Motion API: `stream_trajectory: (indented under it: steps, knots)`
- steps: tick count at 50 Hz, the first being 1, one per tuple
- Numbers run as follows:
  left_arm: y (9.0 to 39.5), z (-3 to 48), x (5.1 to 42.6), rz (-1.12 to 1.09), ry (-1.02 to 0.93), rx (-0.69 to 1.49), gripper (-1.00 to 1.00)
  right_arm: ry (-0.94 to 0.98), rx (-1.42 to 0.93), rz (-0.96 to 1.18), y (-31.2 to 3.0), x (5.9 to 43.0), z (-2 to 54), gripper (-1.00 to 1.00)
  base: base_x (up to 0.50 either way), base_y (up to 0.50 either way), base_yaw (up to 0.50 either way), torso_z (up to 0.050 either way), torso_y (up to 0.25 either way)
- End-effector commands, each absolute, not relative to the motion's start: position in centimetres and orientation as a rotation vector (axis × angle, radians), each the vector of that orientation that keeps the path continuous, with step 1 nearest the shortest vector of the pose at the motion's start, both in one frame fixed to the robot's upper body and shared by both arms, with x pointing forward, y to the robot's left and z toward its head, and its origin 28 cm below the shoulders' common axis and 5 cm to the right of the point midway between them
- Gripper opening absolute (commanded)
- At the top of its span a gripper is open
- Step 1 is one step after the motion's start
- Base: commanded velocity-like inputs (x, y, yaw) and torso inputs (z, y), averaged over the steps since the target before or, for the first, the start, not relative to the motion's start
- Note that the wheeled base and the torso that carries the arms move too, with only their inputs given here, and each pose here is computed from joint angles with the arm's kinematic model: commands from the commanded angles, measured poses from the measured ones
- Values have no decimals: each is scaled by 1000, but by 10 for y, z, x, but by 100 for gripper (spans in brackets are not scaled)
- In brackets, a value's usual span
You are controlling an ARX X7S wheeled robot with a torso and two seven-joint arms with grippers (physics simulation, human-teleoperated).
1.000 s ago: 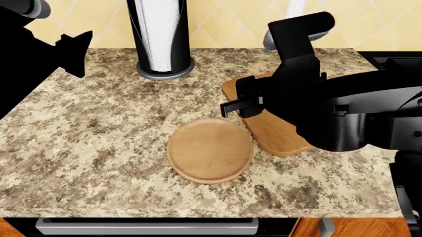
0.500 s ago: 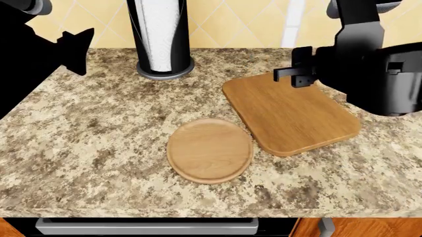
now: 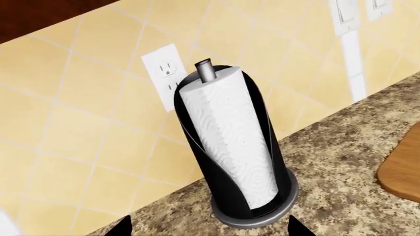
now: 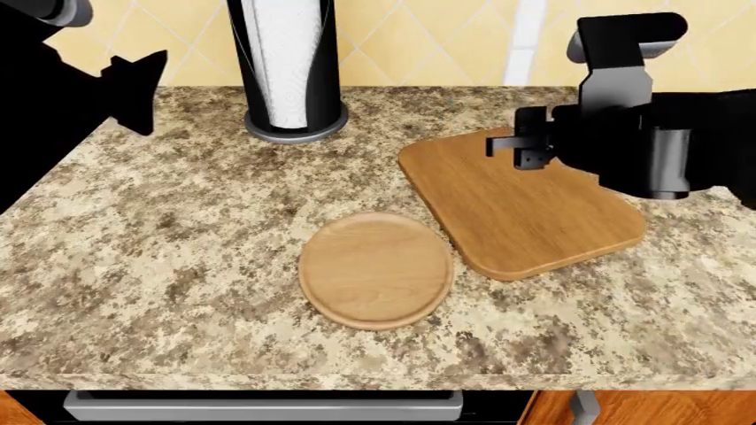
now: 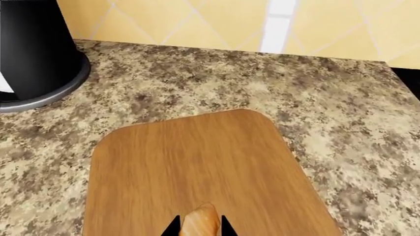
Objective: Pick the sushi from the plate and place it on the cutting board. Then pick the condiment bottle from the cabinet and place it next to the cutting board.
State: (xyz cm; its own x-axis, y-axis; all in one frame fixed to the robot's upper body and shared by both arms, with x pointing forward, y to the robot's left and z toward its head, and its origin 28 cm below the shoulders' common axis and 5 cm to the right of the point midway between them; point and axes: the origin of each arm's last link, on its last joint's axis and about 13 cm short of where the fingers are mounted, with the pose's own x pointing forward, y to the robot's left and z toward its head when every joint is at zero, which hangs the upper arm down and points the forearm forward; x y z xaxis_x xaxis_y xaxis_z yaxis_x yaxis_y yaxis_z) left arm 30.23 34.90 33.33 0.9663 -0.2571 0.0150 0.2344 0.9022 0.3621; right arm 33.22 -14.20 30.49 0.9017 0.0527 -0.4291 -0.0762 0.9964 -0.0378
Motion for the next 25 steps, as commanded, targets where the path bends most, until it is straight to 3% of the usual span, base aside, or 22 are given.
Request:
stream_trajectory:
  steps: [1,25]
  knots:
    - [350,333,301,-249,-61,366,100,493,-33,91,-141,343,294,-100,0,0,0,0,0]
    - [351,335,298,-245,-66,365,100,566,4,105,-139,347,281,-100,0,0,0,0,0]
